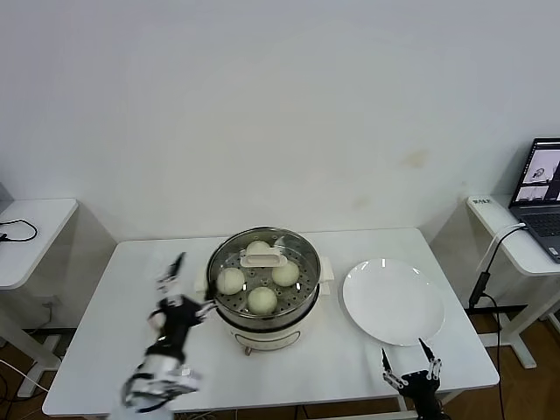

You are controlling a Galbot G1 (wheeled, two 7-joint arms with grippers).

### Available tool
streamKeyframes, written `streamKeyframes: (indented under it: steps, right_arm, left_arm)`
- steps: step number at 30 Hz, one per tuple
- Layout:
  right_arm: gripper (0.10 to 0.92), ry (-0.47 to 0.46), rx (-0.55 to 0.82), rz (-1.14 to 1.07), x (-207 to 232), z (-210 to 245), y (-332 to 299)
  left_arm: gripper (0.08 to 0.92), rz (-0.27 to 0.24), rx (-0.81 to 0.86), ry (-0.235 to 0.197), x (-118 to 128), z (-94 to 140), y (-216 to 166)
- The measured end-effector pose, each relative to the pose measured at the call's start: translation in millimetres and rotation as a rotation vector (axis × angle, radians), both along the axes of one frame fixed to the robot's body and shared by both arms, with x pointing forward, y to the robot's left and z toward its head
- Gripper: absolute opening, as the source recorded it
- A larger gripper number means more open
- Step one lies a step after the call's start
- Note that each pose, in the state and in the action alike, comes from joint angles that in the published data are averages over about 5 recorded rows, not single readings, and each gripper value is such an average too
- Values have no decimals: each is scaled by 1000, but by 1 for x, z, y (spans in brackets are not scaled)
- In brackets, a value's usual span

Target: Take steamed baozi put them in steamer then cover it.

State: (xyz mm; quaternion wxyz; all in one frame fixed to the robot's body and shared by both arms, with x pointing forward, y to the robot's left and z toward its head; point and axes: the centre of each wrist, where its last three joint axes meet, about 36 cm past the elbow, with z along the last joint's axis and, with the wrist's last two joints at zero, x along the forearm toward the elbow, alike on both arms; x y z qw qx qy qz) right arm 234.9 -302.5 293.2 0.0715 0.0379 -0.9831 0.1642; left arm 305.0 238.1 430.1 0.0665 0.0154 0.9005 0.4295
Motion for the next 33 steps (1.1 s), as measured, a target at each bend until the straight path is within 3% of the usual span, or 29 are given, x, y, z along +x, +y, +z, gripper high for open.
streamKeyframes:
  steps: [7, 10, 20, 33]
  right_arm:
    - [823, 12, 54, 23, -5, 7, 2]
    - [822, 17, 89, 33, -9, 13, 5]
    - [823, 50, 179, 60, -22, 39, 15]
    - [823, 106, 248, 89, -28, 58, 33]
  left_arm:
    - [823, 88, -383, 116, -41, -26, 40]
    - [823, 115, -519, 146, -57, -37, 46]
    - [823, 185, -774, 189, -94, -59, 53]
    - [823, 221, -886, 213, -114, -72, 49]
